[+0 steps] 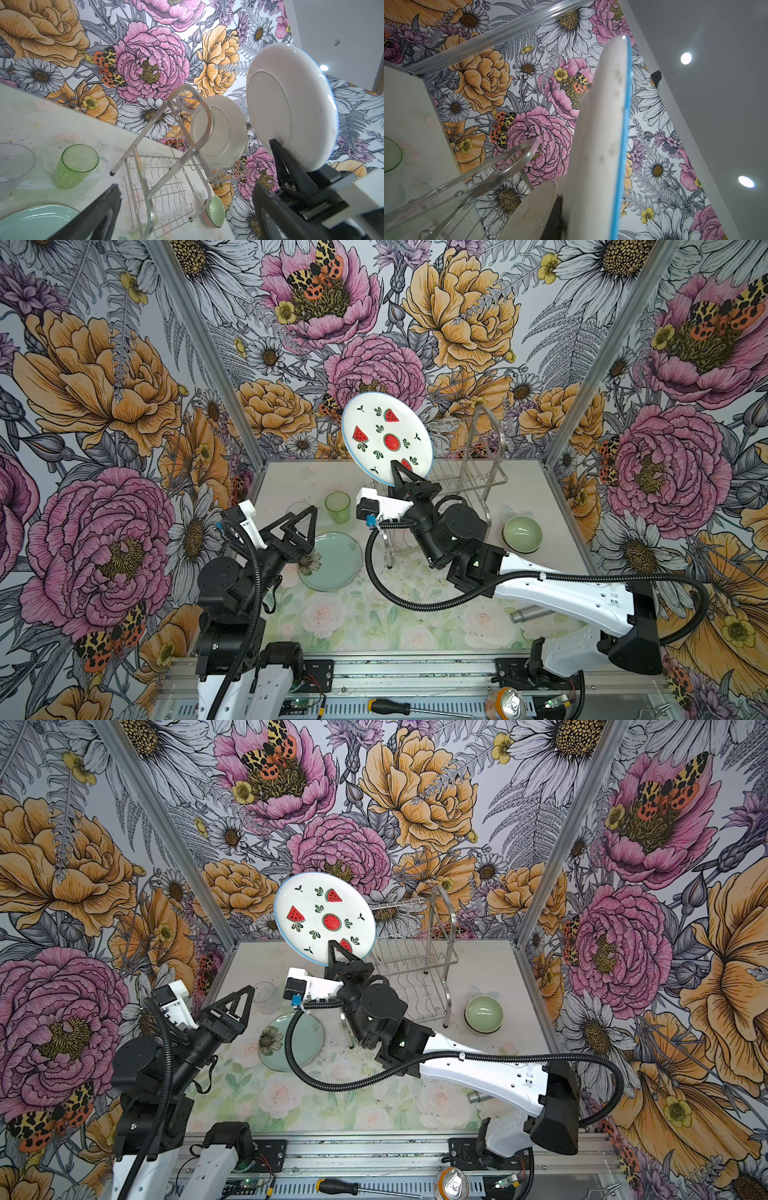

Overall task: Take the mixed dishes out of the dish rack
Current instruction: 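Lift the watermelon plate out of the rack toward the left gripper, then close the left gripper on the watermelon plate rim while the right gripper holds it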

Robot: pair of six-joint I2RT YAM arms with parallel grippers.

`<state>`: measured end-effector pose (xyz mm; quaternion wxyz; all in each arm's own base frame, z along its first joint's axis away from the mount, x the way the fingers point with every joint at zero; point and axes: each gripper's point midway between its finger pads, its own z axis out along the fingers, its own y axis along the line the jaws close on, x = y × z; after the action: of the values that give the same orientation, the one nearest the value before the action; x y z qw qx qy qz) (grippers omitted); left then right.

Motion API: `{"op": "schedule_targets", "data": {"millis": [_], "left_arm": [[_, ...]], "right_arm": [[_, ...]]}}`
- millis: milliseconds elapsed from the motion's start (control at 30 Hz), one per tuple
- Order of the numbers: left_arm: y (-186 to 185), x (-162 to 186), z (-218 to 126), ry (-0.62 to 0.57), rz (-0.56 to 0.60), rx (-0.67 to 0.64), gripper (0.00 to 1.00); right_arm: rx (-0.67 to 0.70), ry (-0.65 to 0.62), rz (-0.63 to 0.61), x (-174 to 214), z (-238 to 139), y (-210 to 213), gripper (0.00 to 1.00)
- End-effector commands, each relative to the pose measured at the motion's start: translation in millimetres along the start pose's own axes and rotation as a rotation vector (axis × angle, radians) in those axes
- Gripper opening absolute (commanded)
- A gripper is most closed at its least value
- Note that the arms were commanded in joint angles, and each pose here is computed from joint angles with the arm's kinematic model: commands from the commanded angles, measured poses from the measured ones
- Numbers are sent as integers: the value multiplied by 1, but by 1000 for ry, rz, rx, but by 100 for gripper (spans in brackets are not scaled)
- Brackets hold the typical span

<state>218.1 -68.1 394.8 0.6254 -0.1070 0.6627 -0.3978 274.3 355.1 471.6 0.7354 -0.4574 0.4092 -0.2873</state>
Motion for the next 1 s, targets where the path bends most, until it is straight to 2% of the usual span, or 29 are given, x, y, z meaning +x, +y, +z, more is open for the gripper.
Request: {"op": "schedule_targets", "data": {"millis": [0,133,300,400,833,967], "left_arm": [[-26,-9,-7,-13,31,91,99],[-37,-14,-15,-30,63,114,99],[-53,-23,-26,-57,89,146,99],[-62,-24,-29,-52,82,177,99],[-77,-30,-19,-30,60,262,99],[-82,-31,-12,-8,50,292,99]], "right_arm": [[178,-36,74,-11,-10,-56,0],[165,-53,71,-16,-14,-53,0],[148,-47,-18,-19,-14,-38,0],[151,-39,-25,-19,-13,-35,0],[200,-40,-179,-29,-13,-8,0],[207,-26,-181,-29,-12,-2,0]]}}
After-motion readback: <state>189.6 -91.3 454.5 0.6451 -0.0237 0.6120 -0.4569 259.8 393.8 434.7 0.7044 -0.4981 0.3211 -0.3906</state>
